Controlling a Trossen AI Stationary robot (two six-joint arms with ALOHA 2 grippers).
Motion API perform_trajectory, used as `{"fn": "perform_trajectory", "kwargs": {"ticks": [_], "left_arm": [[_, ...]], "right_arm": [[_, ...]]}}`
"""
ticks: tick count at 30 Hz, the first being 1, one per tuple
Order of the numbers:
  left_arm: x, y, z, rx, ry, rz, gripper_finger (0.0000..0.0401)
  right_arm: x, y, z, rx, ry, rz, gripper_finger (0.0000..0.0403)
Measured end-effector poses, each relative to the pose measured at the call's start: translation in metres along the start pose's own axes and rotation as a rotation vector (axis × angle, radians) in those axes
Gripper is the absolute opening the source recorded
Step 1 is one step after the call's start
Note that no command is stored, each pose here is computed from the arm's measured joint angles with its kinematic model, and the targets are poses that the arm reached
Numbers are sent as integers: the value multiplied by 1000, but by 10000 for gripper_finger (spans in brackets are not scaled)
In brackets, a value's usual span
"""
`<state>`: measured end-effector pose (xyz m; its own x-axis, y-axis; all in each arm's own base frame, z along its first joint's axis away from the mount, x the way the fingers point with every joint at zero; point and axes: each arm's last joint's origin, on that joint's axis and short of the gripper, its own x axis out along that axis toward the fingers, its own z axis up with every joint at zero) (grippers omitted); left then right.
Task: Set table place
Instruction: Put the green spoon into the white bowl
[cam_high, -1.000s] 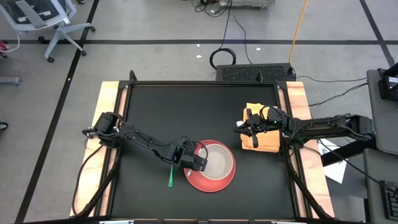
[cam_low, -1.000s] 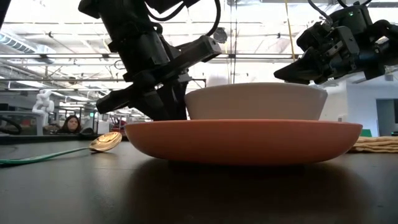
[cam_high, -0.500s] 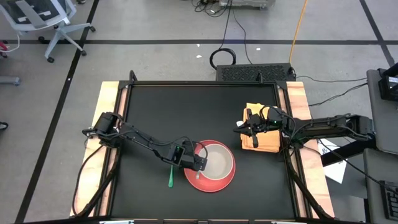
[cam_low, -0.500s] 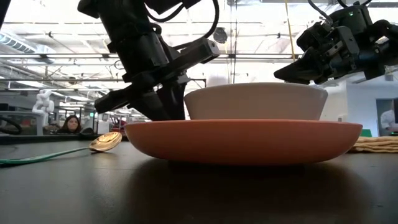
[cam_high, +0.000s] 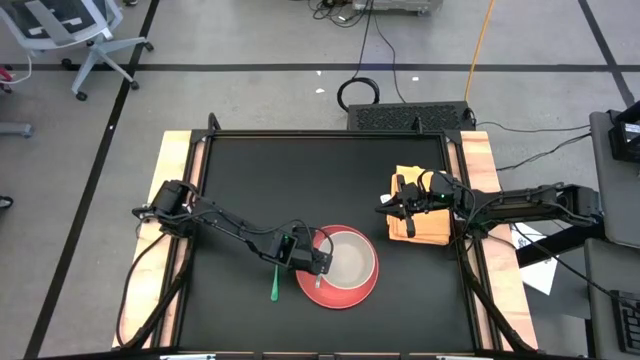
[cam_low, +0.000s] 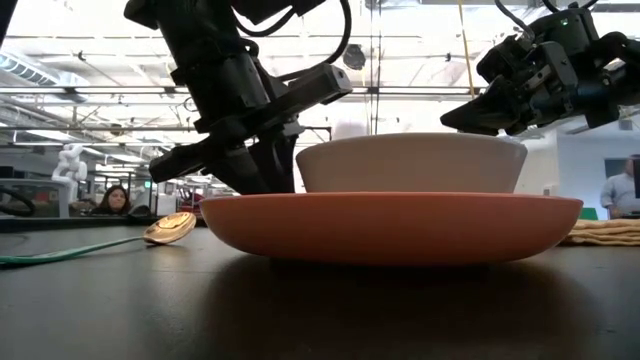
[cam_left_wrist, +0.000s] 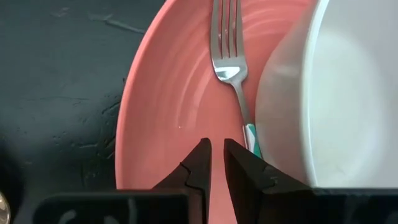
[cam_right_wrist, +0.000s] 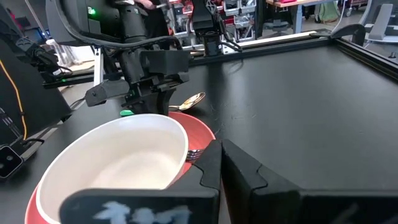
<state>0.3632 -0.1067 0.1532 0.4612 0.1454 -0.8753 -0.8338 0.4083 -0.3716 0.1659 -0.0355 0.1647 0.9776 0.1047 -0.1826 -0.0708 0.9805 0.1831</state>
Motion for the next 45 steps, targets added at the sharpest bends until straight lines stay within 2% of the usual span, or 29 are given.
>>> {"fn": "perform_trajectory", "kwargs": {"ticks": [5, 12, 23, 26, 33, 36, 40, 45], "left_arm": [[-11, -3, 1, -2, 11, -28, 47], [-46, -1, 11, 3, -39, -42, 47], [-123, 11, 14, 130, -315, -63, 47], [-133, 10, 12, 215, -329, -83, 47], [-142, 12, -10, 575, -318, -57, 46], [-143, 13, -15, 687, -317, -40, 46], [-150, 20, -19, 758, -330, 10, 46], [-167, 30, -23, 766, -459, 61, 46]], "right_arm": [[0, 0, 0, -2, 0, 0, 0], [0, 0, 0, -3, -1, 0, 0], [0, 0, -2, 3, 16, -2, 0], [0, 0, -2, 6, 23, -3, 0], [0, 0, -3, -40, 31, -3, 0], [0, 0, -5, -69, 48, -3, 0], [0, 0, -6, -78, 56, -3, 0], [0, 0, -3, -82, 34, -2, 0]]}}
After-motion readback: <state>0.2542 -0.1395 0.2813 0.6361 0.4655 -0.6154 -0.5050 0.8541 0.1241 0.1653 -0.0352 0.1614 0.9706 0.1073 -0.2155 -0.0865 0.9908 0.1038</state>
